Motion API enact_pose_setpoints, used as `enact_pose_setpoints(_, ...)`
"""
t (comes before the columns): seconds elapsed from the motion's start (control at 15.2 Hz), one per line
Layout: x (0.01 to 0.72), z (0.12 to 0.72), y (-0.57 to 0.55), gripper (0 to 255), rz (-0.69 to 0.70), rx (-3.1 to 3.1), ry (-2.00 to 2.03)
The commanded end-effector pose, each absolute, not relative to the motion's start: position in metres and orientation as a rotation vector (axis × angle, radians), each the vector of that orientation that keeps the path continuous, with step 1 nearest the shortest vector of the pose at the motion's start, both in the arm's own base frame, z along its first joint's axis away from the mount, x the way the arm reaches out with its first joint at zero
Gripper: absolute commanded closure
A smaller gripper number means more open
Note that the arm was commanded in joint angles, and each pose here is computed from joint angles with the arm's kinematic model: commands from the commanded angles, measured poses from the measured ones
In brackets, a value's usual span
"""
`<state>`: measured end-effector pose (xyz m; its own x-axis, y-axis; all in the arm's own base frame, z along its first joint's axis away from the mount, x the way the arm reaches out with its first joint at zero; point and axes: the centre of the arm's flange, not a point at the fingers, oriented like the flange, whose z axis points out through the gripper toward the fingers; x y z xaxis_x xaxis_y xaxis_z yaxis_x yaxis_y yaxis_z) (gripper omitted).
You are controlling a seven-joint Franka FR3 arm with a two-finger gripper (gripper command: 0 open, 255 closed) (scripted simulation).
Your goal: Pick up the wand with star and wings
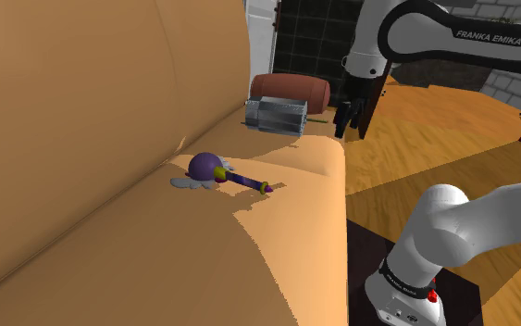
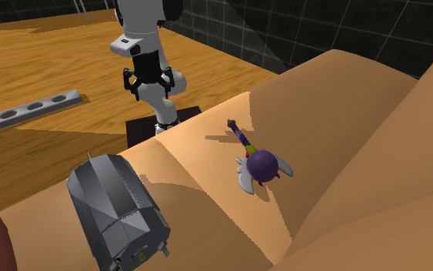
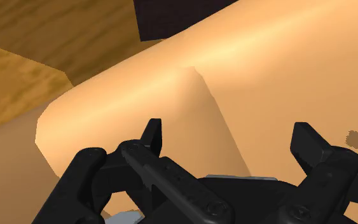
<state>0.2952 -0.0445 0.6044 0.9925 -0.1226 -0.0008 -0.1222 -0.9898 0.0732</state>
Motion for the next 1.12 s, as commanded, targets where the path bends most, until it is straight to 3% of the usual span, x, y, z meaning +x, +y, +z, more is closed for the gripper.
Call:
enact_pose_setpoints(0.0,0.295,0.604,-0.044,0,-0.008,3.063,-0.188)
enact_pose_setpoints(1.06,0.416,0.550,0.105,0,0.142,3.080,0.003)
